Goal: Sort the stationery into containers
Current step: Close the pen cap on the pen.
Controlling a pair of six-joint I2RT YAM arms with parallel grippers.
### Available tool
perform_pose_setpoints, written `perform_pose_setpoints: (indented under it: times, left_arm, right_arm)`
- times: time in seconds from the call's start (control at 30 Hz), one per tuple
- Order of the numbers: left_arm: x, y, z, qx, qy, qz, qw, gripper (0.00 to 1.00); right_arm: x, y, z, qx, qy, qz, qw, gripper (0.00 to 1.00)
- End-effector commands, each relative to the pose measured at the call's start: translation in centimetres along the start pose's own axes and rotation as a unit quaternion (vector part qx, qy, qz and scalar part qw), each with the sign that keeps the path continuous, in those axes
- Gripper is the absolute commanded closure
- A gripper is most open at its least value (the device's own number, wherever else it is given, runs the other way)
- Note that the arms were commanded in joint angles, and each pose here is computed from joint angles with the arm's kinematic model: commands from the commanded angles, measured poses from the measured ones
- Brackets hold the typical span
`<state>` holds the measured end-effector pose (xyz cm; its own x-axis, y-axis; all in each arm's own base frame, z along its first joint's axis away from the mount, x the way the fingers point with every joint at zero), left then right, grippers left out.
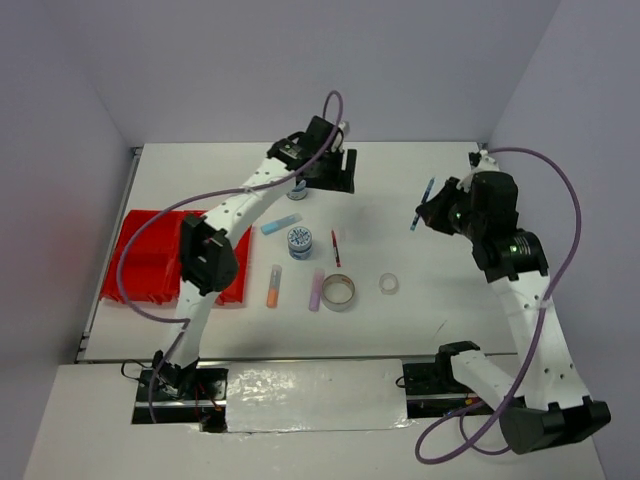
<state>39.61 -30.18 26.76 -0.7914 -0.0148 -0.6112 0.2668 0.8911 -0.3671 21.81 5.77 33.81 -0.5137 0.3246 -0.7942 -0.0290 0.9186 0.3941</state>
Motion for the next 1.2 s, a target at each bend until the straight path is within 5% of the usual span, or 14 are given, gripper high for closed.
perform_pose_setpoints:
  times: [0.0,0.47,1.17]
  left_arm:
    - [-1.5,-4.1,1.4,0.074,-0.051,0.066,0.994,0.19]
    - [1.4,-2.4,13.6,0.014,-0.096,0.079,0.992,0.27]
    - [6.9,0.4,18.8,-0.021,-0.01,0.113,0.993,0.45]
  right_arm:
    - [2.9,0.1,-1.6,-0.027,0.057,0.022,0.998,1.0]
    - [3.4,0.9,-8.3,-0.066,0.051,-0.003,0.997,1.0]
    - [4.1,1.7,-9.3,-0.121,0.063,-0.003,0.991,1.0]
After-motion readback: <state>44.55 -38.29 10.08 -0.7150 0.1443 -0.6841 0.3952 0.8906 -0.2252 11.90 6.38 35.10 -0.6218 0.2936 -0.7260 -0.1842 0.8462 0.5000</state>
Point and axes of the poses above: each gripper's point midway between its finger pads, its own z axis out along the fingers, its own y axis along the line the jaws close on, x = y × z, the point moved 9 cm from there along -z, back along the fingers, and after that the axes turned 4 degrees about -z, right-handed, at the moved point
